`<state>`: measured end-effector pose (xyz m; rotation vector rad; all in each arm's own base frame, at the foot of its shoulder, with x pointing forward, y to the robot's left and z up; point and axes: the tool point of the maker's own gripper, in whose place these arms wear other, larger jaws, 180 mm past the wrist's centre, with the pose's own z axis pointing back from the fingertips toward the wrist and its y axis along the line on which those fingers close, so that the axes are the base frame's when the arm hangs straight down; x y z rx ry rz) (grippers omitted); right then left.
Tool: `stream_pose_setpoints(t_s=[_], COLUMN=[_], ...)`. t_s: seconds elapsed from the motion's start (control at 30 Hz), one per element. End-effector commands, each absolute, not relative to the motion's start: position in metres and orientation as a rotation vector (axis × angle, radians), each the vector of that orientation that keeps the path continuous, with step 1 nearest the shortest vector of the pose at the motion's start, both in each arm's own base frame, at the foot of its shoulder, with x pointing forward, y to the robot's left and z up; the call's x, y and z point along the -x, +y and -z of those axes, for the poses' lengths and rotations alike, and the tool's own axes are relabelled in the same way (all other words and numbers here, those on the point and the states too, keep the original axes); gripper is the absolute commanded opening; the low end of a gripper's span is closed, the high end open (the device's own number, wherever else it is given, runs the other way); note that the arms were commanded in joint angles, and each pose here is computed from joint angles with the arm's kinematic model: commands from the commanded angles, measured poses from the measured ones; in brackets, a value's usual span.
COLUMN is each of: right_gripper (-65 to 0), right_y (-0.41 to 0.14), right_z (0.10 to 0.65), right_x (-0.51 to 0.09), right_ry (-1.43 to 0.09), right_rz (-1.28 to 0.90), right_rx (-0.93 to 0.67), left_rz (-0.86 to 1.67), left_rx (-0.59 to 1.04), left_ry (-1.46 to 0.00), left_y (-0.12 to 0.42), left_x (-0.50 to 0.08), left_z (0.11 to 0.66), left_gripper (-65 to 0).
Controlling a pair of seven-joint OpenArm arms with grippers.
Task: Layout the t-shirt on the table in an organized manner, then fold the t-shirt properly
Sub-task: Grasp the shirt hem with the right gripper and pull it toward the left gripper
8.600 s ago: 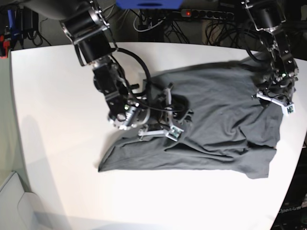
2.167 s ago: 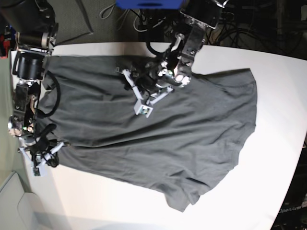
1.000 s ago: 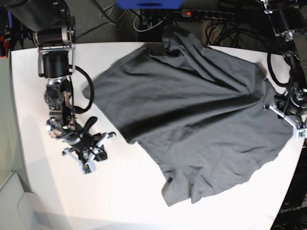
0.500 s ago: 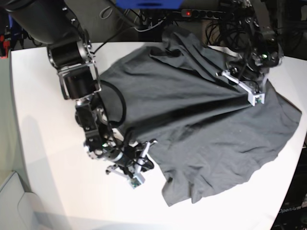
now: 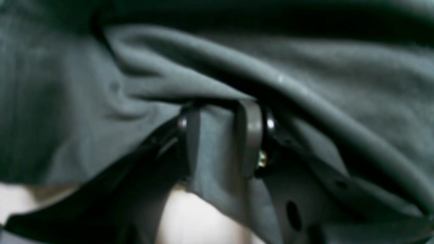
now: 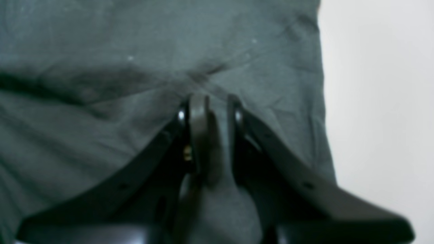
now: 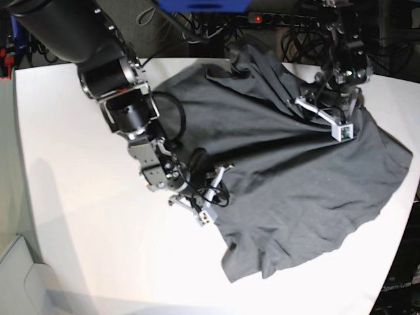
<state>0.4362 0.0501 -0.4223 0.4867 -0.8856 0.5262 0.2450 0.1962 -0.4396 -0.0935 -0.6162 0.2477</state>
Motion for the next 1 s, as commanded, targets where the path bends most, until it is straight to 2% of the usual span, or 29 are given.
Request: stream_pose_setpoints(t_s=[0.0,0.2,0.33,0.47,0.57,0.8,0.97], right_gripper=[-56.5,-56.5,-56.5,-56.5,-56.5,-56.5,-56.5], right_y=[0.047,-0.023,-0.082,-0.125,-0.157,-0.175,-0.155], right_z=[0.412,0.434,0.433,0.436,0.457,0.488,0.474], right_x=[-0.448,-0.456,-0.471,-0.471,-0.451,-0.402,-0.379], right_ry=[-0.914,-0.906,-0.932,-0.932,-0.849,-0.737,-0.771], right_rz=[-0.524,-0.438,-0.304,-0.224,-0.179,-0.189,-0.264], right_rx=[-0.479,-0.367,-0.237,-0.187,-0.148,-0.113,-0.119], left_rz=[-0.260,-0.240,-0.221,-0.207,-0.197,-0.189,-0.169], left_rx=[0.083,0.027,-0.006,-0.039,-0.054,-0.055,-0.071], left_ry=[-0.461,-0.447,-0.483,-0.549,-0.602,-0.705,-0.759], left_y=[0.196,0.223,0.238,0.257,0.265,0.270,0.275], left_x=[-0.217,-0.216,-0.230,-0.262,-0.285,-0.341,-0.354], left_z=[0.465,0.468,0.456,0.435,0.417,0.362,0.331], left_gripper=[-46.0,-46.0,-46.0,-45.9,-45.9,-45.7,-45.7])
